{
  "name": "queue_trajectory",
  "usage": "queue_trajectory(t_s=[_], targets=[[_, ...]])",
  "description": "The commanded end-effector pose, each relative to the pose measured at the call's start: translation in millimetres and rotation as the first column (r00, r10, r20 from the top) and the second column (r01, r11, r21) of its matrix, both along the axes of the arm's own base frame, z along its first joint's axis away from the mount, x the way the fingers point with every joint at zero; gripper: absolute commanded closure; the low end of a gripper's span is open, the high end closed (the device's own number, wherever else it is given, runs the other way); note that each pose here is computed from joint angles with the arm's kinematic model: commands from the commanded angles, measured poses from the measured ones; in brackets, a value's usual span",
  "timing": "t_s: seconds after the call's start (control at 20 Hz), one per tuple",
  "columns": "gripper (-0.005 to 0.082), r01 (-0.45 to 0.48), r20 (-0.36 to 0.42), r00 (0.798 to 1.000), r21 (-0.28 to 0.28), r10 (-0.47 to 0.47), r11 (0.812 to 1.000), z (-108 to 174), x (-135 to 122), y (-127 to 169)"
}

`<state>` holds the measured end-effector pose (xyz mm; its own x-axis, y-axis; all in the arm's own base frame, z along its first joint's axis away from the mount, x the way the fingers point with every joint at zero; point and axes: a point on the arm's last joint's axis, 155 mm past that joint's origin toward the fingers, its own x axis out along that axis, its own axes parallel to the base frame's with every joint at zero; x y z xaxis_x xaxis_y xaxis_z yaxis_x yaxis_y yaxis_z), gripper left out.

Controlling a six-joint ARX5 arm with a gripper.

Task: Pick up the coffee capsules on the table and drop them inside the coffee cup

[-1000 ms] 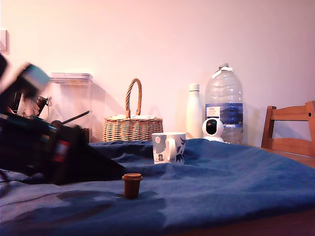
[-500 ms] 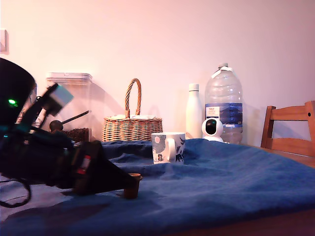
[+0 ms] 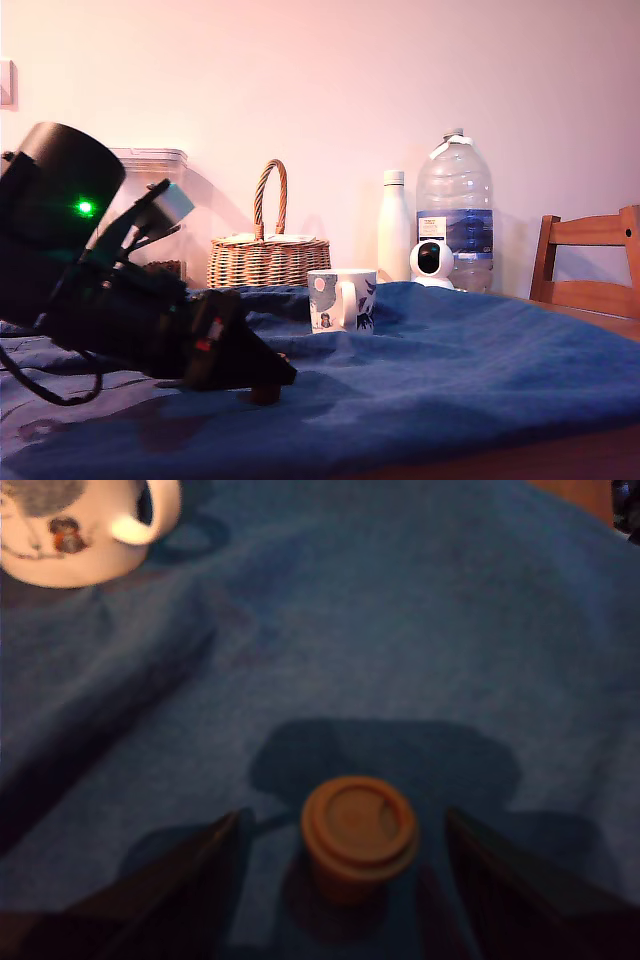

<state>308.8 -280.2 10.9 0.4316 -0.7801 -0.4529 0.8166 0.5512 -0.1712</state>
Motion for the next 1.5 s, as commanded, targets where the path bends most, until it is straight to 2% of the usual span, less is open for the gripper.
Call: queue_trajectory(t_s=[0.0, 0.1, 0.3, 0.4, 0.75, 0.95, 1.2, 1.45], targets=[[0.0188, 0.007, 0.003, 1.0, 0.018, -0.007, 1.0, -6, -1, -2], [0.0207, 0.007, 0.006, 1.0, 0.027, -0.007, 1.0, -7, -3, -5], [0.0407, 0.005, 0.017, 1.0, 0.043, -0.006, 0.999, -9, -3, -6], [0.0466, 0.005, 0.017, 1.0, 0.042, -0.005, 0.999, -9, -3, -6], [0.0499, 0.01, 0.043, 0.999, 0.041, -0.011, 0.999, -6, -1, -6], [0.0573, 0.01, 0.045, 0.999, 0.039, -0.012, 0.999, -4, 0, -7], [0.0577, 0.01, 0.047, 0.999, 0.038, -0.012, 0.999, -3, 0, -7], [0.0577, 0.011, 0.095, 0.995, 0.007, -0.011, 1.0, 20, 3, -9]])
